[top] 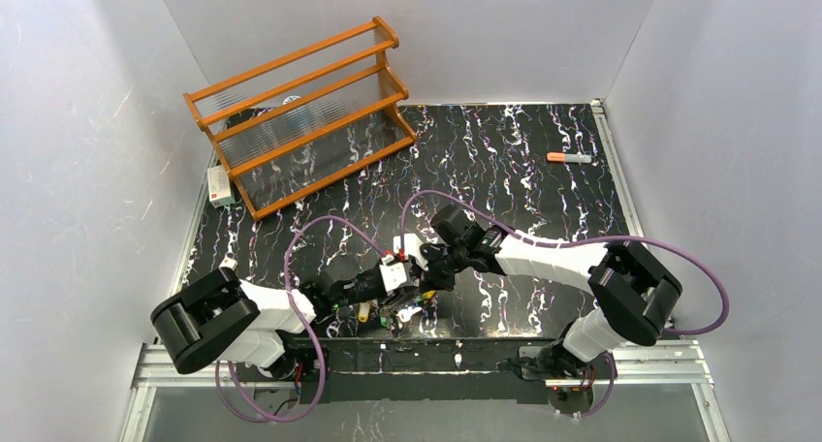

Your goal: Put the keys on the keyring

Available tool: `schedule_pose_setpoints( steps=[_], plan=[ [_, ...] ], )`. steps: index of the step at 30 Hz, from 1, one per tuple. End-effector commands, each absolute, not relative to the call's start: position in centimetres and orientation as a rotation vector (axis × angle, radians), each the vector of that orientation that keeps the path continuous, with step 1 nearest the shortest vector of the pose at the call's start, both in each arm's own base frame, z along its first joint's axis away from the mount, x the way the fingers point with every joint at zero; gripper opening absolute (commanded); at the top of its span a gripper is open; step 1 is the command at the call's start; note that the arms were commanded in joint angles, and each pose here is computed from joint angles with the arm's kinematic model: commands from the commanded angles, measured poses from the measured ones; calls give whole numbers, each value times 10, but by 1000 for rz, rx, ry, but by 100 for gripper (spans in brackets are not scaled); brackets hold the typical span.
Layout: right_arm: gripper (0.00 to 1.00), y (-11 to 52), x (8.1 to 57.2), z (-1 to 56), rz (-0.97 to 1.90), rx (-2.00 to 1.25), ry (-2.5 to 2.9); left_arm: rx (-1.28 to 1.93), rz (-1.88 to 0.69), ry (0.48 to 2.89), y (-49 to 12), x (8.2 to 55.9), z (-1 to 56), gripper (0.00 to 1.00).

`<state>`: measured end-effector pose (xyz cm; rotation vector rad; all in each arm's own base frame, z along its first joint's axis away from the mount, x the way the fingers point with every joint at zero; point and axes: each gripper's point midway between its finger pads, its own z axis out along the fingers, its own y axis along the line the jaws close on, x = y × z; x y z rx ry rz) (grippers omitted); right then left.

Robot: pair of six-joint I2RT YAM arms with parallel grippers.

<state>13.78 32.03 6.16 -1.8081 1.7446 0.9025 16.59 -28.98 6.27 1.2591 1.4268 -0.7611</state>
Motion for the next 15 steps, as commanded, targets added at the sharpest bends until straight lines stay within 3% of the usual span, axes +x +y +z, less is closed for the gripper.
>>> schedule_pose_setpoints(
  steps=[1, 15],
  plan=[
    [1, 339, 148, 85, 901, -1789, 1642, 1241, -754, 1405, -292, 168, 73, 32],
    [1, 342, 151, 87, 899, -1781, 1638, 1215, -773, 1406, -281, 159, 80, 38]
  ],
)
